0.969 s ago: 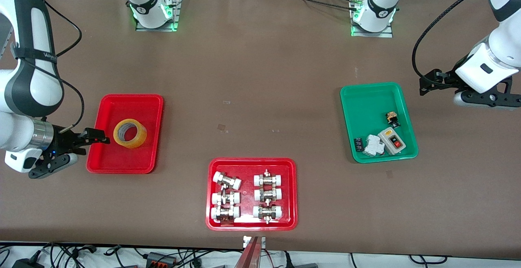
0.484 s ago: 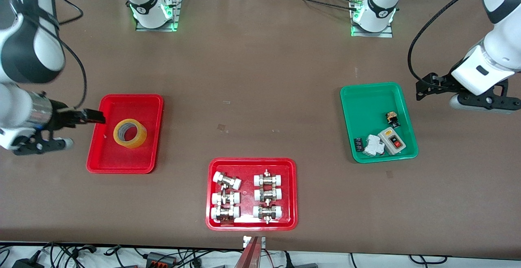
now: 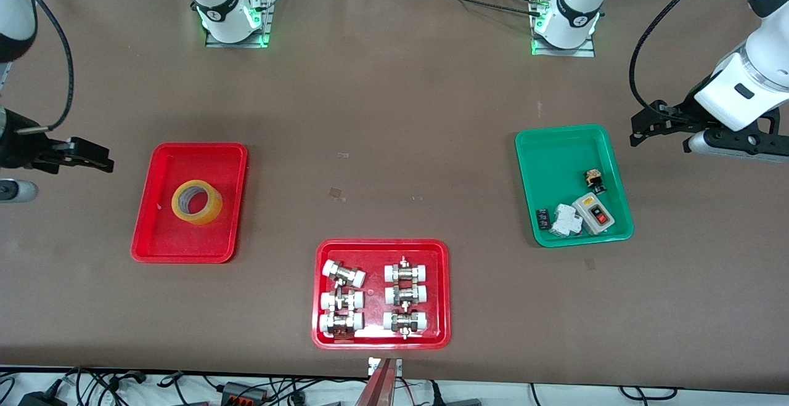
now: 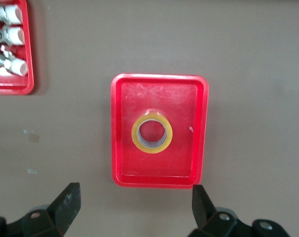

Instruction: Left arm passes tape to right arm into tray

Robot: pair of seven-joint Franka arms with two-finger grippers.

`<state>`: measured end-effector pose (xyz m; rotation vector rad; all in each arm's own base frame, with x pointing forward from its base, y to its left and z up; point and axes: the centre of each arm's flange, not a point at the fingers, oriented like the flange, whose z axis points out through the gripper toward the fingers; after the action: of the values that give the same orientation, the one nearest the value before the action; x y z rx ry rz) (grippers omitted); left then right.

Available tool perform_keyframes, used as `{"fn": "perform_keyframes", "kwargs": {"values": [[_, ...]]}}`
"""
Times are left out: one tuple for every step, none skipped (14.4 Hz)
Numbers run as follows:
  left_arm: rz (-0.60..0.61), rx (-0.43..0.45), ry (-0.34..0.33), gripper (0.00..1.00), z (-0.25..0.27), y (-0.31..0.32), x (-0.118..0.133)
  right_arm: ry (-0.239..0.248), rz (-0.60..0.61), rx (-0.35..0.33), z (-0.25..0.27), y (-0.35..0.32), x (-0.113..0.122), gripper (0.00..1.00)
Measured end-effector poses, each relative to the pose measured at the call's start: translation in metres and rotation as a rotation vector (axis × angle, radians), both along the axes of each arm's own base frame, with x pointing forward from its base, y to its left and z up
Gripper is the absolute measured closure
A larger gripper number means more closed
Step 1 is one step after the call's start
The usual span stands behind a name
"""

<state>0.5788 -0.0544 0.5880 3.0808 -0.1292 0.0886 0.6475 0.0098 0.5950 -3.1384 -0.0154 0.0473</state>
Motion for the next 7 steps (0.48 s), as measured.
{"fn": "perform_keyframes", "kwargs": {"values": [[-0.001,-0.001,0.001,0.00,0.000,0.000,0.000,-0.022,-0.009,0.000,0.006,0.000,-0.001,0.00],[0.000,-0.002,0.003,0.00,0.000,-0.001,-0.001,-0.051,-0.014,0.000,0.010,0.000,-0.001,0.00],[0.000,-0.007,0.008,0.00,0.000,-0.001,-0.001,-0.080,-0.016,0.000,0.012,-0.001,-0.002,0.00],[0.002,-0.014,0.011,0.00,-0.001,-0.001,-0.001,-0.100,-0.022,-0.002,0.012,-0.004,-0.004,0.00],[0.004,-0.020,0.013,0.00,-0.001,0.000,-0.001,-0.109,-0.030,-0.005,0.012,-0.009,-0.007,0.00],[0.006,-0.023,0.015,0.00,-0.001,0.001,-0.001,-0.109,-0.039,-0.008,0.012,-0.014,-0.012,0.00],[0.009,-0.023,0.016,0.00,-0.001,0.002,-0.001,-0.103,-0.045,-0.010,0.011,-0.018,-0.016,0.00]]}}
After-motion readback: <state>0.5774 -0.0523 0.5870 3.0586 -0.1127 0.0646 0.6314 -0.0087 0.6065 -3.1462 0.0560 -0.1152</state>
